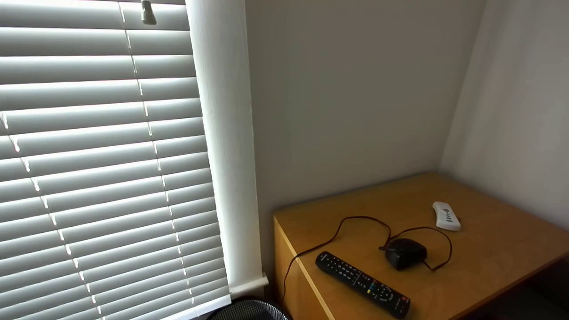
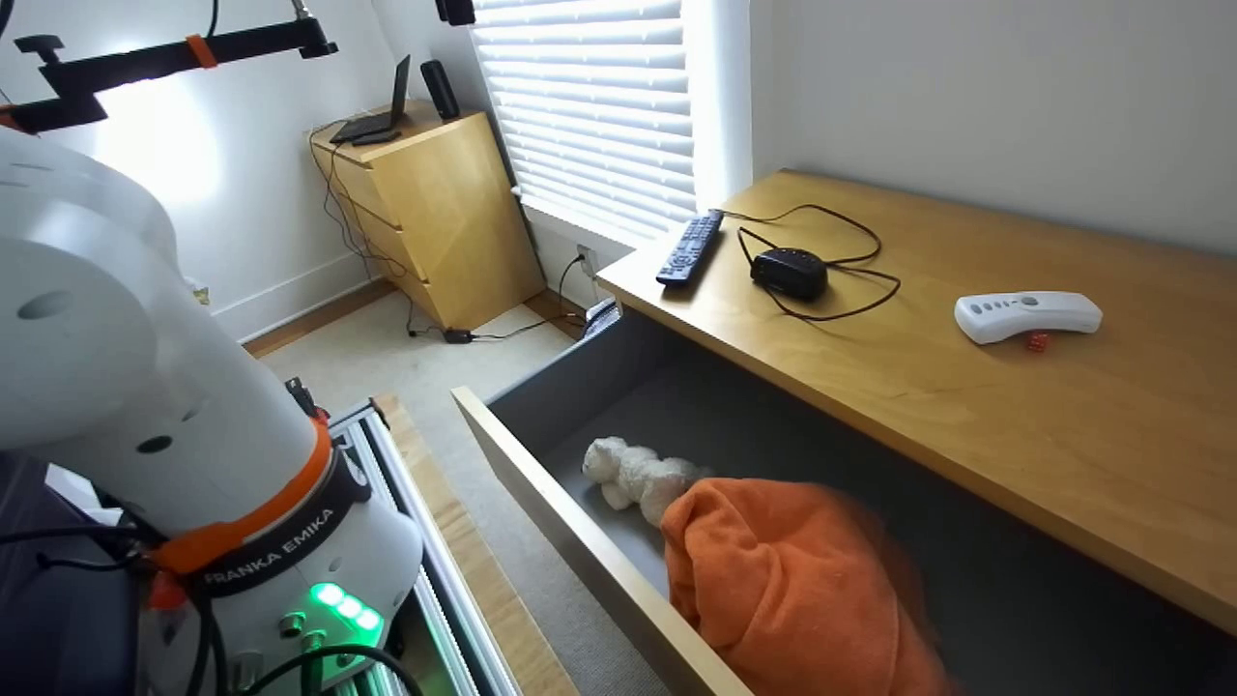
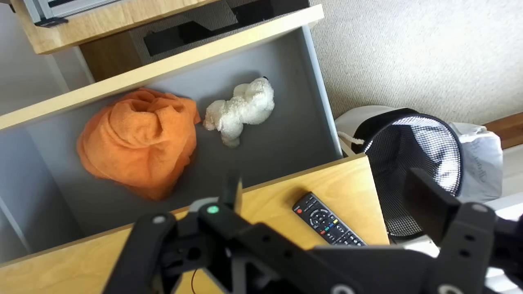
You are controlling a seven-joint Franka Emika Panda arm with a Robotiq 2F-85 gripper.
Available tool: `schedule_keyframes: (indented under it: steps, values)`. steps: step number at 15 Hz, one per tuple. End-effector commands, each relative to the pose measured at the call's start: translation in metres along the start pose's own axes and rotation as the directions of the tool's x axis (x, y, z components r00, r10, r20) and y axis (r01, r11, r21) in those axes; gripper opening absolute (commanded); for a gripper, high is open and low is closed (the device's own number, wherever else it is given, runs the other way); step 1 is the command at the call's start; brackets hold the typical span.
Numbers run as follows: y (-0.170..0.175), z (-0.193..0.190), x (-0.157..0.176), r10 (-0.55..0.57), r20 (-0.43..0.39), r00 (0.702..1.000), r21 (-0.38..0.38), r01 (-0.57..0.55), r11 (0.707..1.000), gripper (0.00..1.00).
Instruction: Remove the teddy bear from the drawer
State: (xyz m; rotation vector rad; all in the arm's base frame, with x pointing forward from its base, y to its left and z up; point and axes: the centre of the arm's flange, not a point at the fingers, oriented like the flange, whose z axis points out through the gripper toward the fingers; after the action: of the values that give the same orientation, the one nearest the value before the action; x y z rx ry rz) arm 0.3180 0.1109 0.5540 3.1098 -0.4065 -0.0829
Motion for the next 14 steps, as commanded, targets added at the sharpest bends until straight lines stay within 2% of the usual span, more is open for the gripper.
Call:
schedule_keyframes:
  steps: [1, 3, 6, 8, 11, 14]
  values:
    - [0.000, 0.000, 0.000, 0.000, 0.000, 1.000, 0.000, 0.000, 1.000, 1.00]
    - [0.003, 0.006, 0.007, 0.026, -0.026, 0.999, 0.006, -0.026, 1.000, 1.00]
    - [0.025, 0.035, 0.024, 0.147, -0.010, 0.989, 0.023, -0.147, 0.989, 1.00]
    - [0.046, 0.062, 0.033, 0.240, 0.007, 0.971, 0.021, -0.240, 0.970, 1.00]
    - [0.075, 0.104, 0.040, 0.366, 0.052, 0.929, 0.025, -0.368, 0.930, 1.00]
    - [0.108, 0.144, 0.051, 0.498, 0.077, 0.864, 0.070, -0.503, 0.862, 1.00]
